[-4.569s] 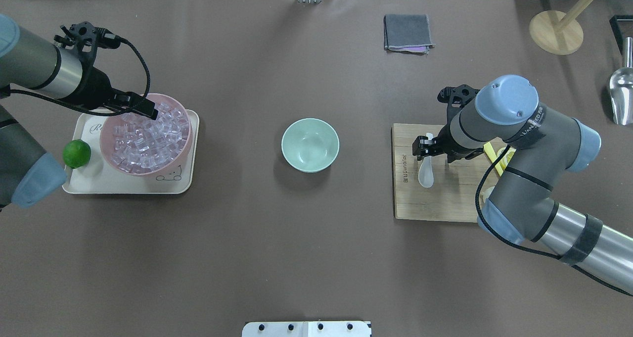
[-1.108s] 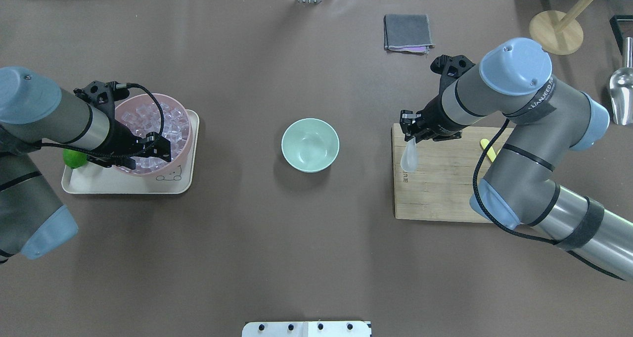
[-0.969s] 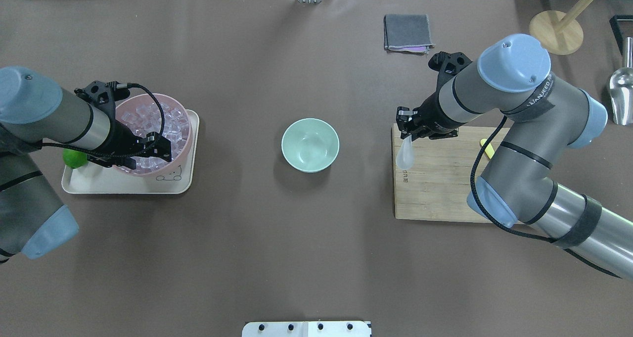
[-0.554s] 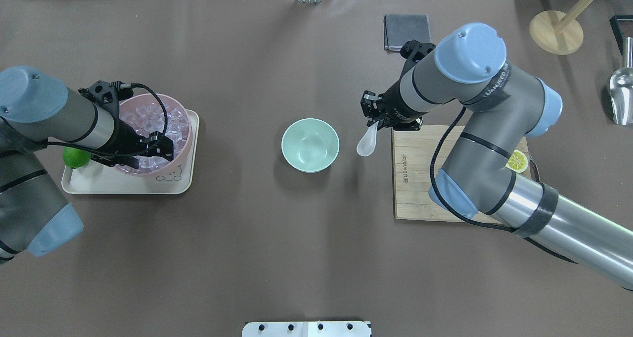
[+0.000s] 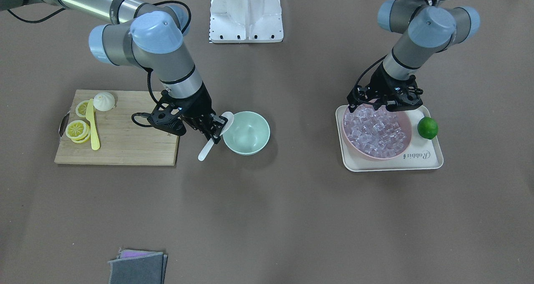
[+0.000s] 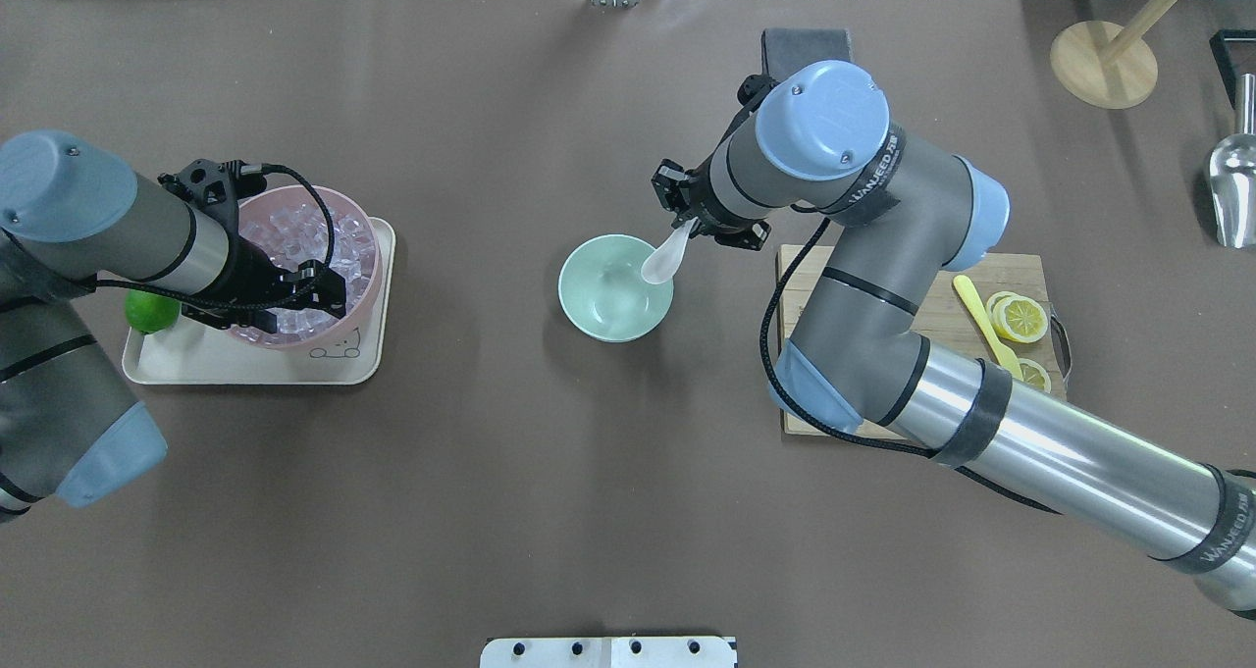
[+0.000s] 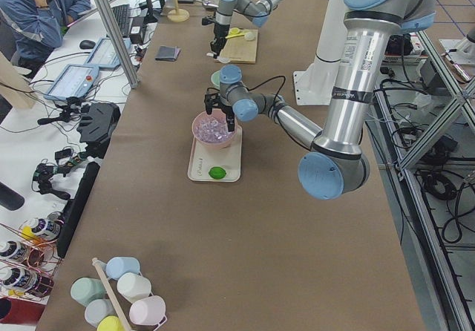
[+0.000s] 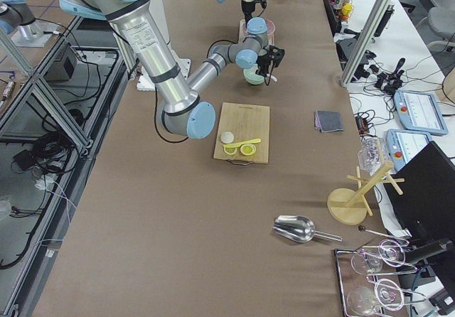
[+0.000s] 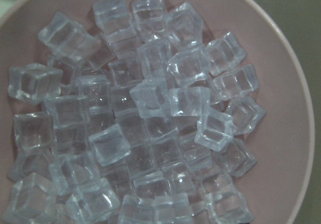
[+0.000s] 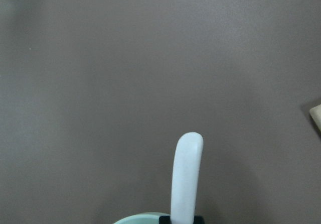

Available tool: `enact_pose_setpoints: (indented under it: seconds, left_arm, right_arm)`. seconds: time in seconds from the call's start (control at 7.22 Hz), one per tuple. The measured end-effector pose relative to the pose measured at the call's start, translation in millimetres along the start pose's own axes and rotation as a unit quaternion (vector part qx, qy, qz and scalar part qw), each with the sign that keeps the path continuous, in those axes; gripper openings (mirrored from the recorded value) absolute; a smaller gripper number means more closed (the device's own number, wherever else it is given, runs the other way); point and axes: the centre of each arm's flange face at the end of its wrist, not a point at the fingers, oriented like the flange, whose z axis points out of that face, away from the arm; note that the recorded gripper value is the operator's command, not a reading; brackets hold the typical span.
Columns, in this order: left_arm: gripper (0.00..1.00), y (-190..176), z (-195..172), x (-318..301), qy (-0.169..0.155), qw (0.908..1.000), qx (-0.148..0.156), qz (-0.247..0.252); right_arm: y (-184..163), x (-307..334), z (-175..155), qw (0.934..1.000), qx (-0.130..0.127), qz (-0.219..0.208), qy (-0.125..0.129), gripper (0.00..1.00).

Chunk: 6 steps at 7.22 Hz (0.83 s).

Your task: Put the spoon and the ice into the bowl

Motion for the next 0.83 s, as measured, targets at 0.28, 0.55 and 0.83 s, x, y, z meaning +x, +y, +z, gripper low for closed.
enact_pose_setpoints:
  seconds: [0.28, 0.55, 0.83]
  left_arm:
    - [0.86, 0.0, -0.1, 0.2, 0.000, 1.0000, 0.000, 0.000]
    - [0.85, 0.0, -0.2, 0.3, 0.000, 1.0000, 0.000, 0.000]
    - [0.85, 0.0, 0.6, -0.1, -0.001, 1.0000, 0.000, 0.000]
  right_arm:
    - [16.9, -8.3, 12.4, 0.9995, 0.021, 0.022, -0.004, 0.00]
    - [30.8, -10.2, 20.9, 0.9991, 0.032, 0.029, -0.006, 0.13]
    - [37.4, -14.6, 23.4, 0.9984, 0.040, 0.040, -0.009, 0.54]
